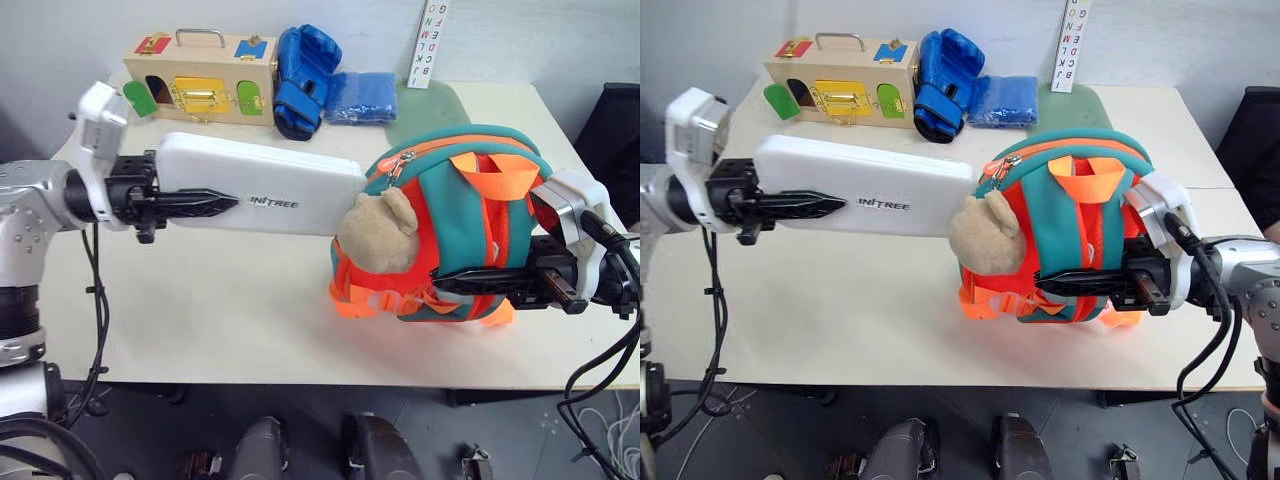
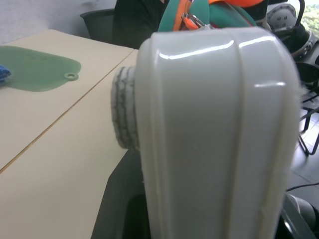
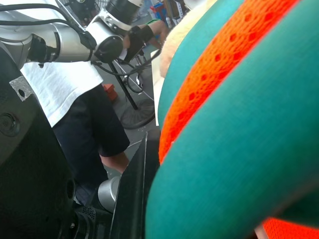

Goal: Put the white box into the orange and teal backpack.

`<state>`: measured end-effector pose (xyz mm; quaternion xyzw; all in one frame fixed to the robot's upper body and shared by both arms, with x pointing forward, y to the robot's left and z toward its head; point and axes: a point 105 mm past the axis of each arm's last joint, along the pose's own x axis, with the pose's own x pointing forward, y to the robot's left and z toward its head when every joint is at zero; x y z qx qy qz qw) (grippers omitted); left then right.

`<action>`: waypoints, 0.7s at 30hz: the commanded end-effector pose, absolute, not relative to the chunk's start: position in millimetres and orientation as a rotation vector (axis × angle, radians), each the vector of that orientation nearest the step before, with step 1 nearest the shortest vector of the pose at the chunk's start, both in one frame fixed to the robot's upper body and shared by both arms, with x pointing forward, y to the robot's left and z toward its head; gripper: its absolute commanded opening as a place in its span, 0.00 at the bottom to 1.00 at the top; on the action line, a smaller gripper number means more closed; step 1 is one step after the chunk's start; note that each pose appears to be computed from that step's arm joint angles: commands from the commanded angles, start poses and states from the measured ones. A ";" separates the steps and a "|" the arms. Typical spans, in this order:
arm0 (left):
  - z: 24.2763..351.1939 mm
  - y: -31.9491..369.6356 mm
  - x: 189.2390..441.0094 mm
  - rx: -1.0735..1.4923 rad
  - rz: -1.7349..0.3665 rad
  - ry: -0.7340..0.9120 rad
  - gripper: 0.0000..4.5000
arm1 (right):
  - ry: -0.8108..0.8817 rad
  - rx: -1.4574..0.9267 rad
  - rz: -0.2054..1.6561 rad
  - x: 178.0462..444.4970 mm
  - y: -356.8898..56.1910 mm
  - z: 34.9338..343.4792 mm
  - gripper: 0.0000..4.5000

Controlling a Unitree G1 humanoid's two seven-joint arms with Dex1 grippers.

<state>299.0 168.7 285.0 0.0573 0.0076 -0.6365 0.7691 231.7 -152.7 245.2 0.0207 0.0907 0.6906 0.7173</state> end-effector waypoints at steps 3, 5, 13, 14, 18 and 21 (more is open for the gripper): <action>297.3 150.2 308.6 0.170 -1.407 -0.072 0.27 | 0.187 0.033 1.574 222.8 -150.7 251.4 0.01; 295.7 140.7 309.9 0.169 -1.439 -0.071 0.27 | 0.191 0.041 1.592 220.0 -150.2 252.2 0.01; 283.4 122.0 321.7 0.270 -1.472 -0.030 0.27 | 0.220 0.032 1.644 210.9 -147.4 249.2 0.01; 285.3 123.1 323.8 0.269 -1.470 -0.032 0.27 | 0.224 0.032 1.651 209.0 -147.8 249.2 0.01; 291.6 115.1 325.1 0.225 -1.515 -0.043 0.27 | 0.218 0.027 1.660 207.6 -147.6 250.0 0.01; 283.8 85.3 324.9 0.198 -1.579 -0.056 0.27 | 0.188 0.017 1.657 212.3 -140.9 250.0 0.01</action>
